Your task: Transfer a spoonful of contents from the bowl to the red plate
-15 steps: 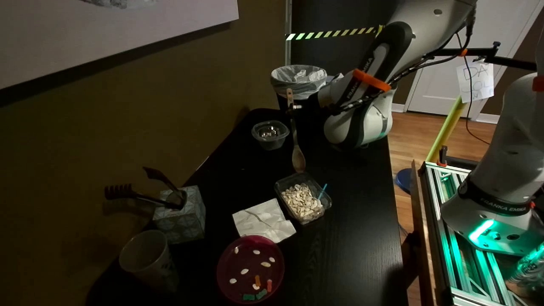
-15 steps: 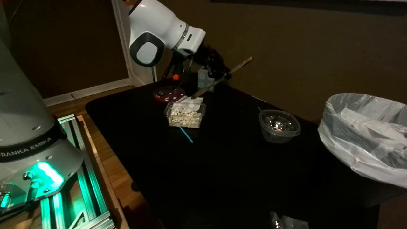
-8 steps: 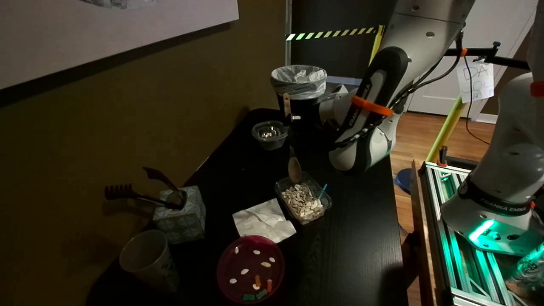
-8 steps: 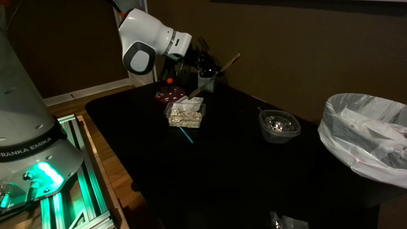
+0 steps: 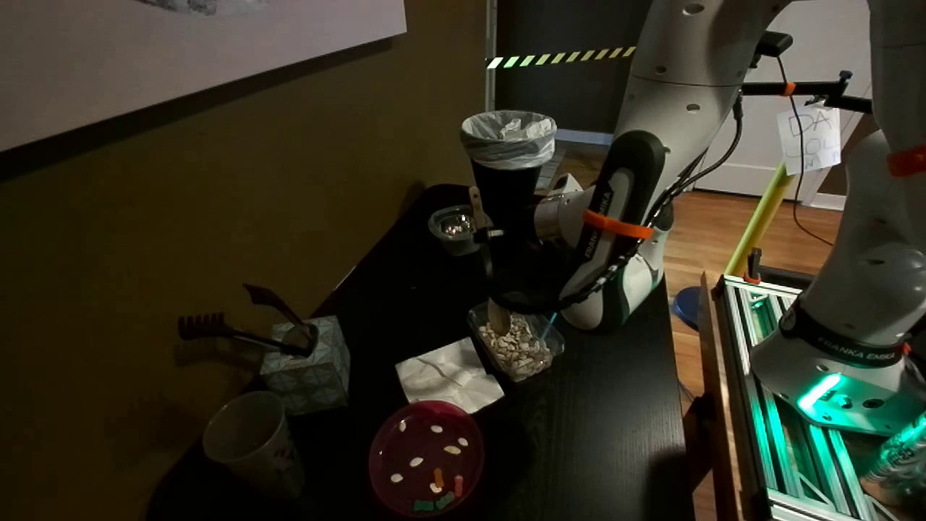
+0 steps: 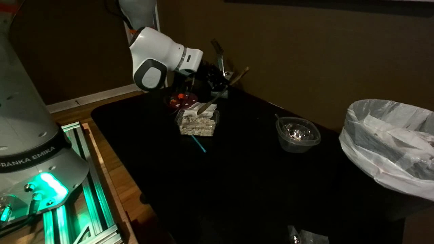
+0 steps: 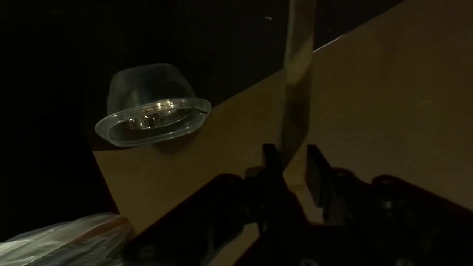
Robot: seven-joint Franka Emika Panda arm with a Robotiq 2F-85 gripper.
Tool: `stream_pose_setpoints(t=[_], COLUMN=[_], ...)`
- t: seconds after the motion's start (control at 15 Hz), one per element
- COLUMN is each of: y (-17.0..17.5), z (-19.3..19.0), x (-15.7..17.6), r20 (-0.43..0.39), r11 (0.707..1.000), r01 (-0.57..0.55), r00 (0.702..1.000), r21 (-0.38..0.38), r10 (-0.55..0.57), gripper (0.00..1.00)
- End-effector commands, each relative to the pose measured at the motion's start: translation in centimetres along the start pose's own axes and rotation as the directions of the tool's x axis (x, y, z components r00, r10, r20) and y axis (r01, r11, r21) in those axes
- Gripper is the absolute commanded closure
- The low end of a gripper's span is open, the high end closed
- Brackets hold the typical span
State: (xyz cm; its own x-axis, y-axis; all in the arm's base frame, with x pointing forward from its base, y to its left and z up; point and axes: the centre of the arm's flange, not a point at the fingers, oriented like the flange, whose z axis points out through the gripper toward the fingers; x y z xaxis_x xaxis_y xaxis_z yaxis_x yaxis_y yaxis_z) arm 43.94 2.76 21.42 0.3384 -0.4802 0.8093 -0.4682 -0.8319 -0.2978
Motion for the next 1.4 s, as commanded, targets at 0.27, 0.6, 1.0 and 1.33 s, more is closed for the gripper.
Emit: stream_pose_setpoints(t=[0.27,0.6,1.0,1.33], y=[-0.2,0.7,2.3,2.3], z=[4.8,6.4,6.0,6.9], x=[-0.4,-0.1,0.2,-1.3], r20=[-0.131,-0.132,-0.096,-0.07], r11=[0.998,0.993,0.993,0.992], r01=[0.056,0.114,0.121,0.129], r00=[0.99,0.985,0.988,0.989], r21=[0.007,-0.013,0.001,-0.011], r10=[-0.055,-0.114,-0.12,-0.13], gripper=[0.94,0.94,0.94,0.94])
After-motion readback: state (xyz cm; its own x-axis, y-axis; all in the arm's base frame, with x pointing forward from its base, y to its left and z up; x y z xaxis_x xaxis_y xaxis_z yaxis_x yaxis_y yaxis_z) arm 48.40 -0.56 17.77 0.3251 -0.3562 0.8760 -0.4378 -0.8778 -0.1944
